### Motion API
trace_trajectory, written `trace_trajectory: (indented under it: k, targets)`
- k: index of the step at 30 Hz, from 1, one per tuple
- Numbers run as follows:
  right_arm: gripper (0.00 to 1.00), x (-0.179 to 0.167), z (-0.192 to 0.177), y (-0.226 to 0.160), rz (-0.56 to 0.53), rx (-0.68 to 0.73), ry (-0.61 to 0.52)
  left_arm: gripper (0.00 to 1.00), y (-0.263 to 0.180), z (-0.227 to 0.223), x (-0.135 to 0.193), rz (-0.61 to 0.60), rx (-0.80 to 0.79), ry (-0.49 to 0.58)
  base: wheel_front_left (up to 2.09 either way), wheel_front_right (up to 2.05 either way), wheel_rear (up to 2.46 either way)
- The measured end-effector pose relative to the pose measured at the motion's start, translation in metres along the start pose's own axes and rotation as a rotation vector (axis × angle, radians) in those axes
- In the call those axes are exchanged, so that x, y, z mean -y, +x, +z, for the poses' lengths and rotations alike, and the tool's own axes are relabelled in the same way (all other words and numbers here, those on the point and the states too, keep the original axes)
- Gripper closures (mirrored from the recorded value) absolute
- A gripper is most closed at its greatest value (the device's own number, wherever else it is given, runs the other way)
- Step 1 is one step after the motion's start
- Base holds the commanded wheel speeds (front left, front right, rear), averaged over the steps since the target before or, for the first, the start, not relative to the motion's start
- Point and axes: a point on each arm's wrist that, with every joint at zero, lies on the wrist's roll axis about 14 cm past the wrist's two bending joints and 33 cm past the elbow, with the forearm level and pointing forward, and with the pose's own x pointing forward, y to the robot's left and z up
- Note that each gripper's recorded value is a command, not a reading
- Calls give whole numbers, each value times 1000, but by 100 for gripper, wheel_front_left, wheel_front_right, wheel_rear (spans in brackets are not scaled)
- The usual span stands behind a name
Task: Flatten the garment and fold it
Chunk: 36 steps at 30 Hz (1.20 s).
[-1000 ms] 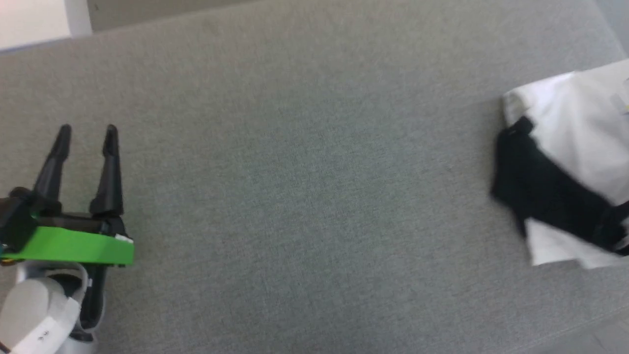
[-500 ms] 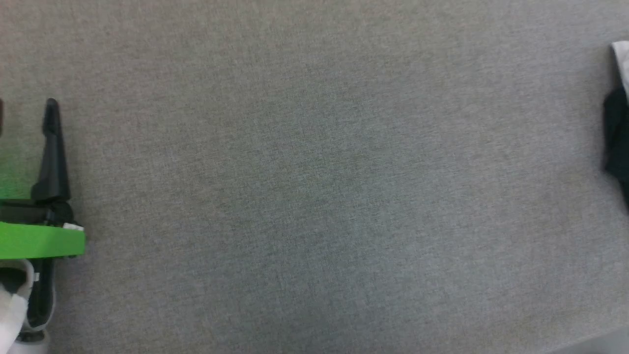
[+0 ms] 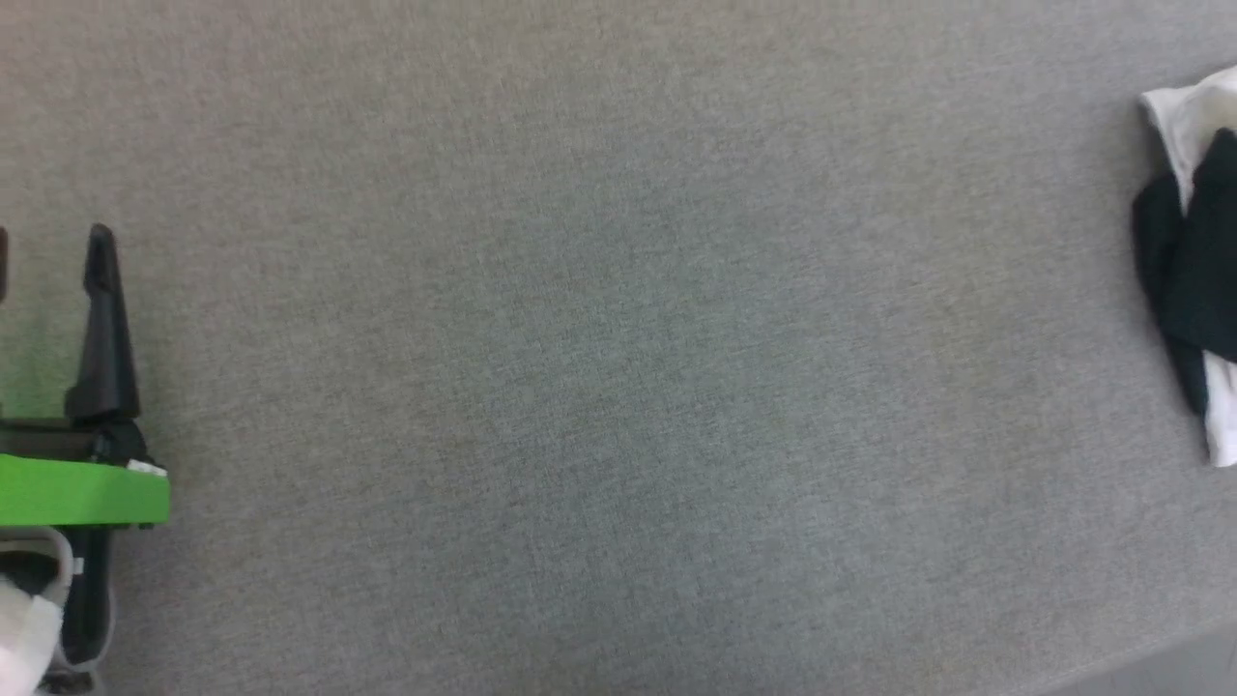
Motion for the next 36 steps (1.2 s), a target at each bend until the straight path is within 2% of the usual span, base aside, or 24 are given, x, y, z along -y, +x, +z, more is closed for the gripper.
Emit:
trace_trajectory:
  k: [4,10,14,15,16,22,29,34,36]
  targets:
    - [0,-5,60,-21,57,214,36,0,-7,13,8,11,37,-24,0,0,0]
    - [0,-25,154,-76,182,577,119,0,-24,40,11,53,106,-38,0,0,0]
    - [0,-48,201,-129,282,821,228,0,-44,66,7,106,172,-46,0,0,0]
    - [0,-55,213,-150,317,898,313,0,-53,77,5,130,200,-42,0,0,0]
    - [0,-62,217,-161,340,936,337,0,-59,83,2,145,215,-39,0,0,0]
    - [0,-99,226,-212,467,1073,543,0,-89,117,-8,212,306,-26,0,0,0]
    - [0,-113,197,-237,509,1128,689,0,-118,137,-8,254,364,-34,0,0,0]
    - [0,-127,163,-238,559,1060,785,0,-135,144,-7,274,387,-37,0,0,0]
    - [0,-134,149,-240,573,1031,780,0,-141,147,-7,282,399,-31,0,0,0]
